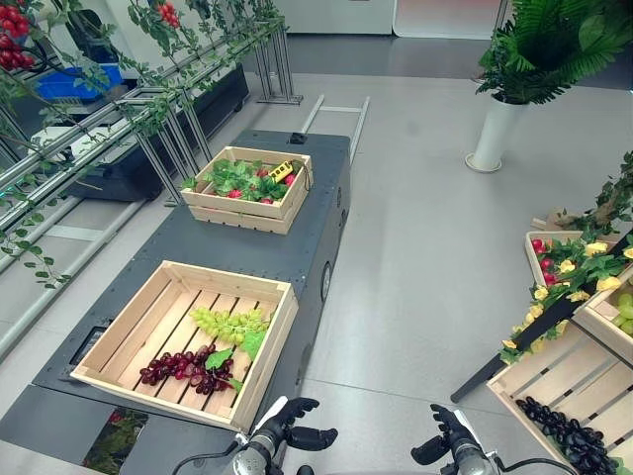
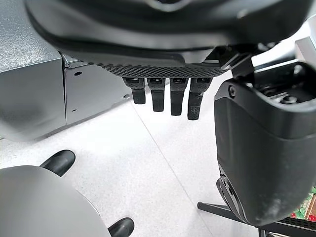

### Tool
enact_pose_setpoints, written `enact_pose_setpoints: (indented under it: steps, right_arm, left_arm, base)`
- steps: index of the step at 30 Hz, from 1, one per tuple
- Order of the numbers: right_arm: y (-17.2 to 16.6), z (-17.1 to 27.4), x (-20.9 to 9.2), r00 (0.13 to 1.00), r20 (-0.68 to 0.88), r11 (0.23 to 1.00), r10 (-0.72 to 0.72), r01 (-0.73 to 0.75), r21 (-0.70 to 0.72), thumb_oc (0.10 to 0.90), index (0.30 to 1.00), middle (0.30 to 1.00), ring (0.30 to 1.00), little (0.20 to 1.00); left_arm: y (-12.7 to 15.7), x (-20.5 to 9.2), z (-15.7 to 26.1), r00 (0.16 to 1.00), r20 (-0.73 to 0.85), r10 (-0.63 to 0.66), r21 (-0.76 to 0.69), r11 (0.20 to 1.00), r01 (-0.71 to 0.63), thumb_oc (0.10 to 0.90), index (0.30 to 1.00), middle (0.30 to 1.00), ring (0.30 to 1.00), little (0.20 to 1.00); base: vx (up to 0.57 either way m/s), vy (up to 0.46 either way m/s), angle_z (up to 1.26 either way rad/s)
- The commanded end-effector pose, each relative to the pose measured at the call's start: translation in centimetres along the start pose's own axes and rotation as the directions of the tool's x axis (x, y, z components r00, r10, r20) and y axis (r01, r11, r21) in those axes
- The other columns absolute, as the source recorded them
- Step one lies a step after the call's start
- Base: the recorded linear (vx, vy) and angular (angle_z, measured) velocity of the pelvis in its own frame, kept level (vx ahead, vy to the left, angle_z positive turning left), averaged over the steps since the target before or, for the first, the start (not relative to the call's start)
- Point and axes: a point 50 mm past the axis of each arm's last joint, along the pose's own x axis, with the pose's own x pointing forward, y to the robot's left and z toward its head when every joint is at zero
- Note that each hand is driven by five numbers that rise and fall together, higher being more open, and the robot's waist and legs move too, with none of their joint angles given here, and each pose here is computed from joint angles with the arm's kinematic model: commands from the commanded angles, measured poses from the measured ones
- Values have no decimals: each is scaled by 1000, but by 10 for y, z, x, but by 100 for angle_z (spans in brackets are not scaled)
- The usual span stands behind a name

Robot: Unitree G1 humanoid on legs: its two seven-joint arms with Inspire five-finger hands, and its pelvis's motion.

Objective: Pick up the fruits from the basket on one side to the basket on the other side

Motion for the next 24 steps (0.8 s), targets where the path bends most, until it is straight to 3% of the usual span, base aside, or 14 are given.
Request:
enact_pose_setpoints:
  steps: [1,7,12,18,24]
  right_arm:
    - [4,35,8,994,105,1000,21,-23,19,800,900,900,900,900]
    - [4,30,7,995,95,1000,19,-20,8,800,900,900,900,900]
    - [2,34,7,994,109,1000,15,-16,11,800,900,900,900,900]
    - [1,43,8,988,152,999,28,-31,16,800,900,900,900,900]
    - [-2,46,8,985,171,1000,11,-14,17,800,900,900,900,900]
  left_arm:
    - [2,13,32,993,113,14,13,1000,-16,800,900,900,900,900]
    - [-1,12,35,987,154,-34,46,999,27,800,900,900,900,900]
    - [4,11,58,946,324,-16,44,999,2,800,900,900,900,900]
    - [23,4,104,806,581,111,5,990,-140,800,900,900,900,900]
    - [54,-9,134,655,696,294,-128,949,-289,800,900,900,900,900]
  base:
    - [0,0,0]
    - [22,-5,0]
    - [7,-1,0]
    - [0,0,0]
    - [-1,4,1]
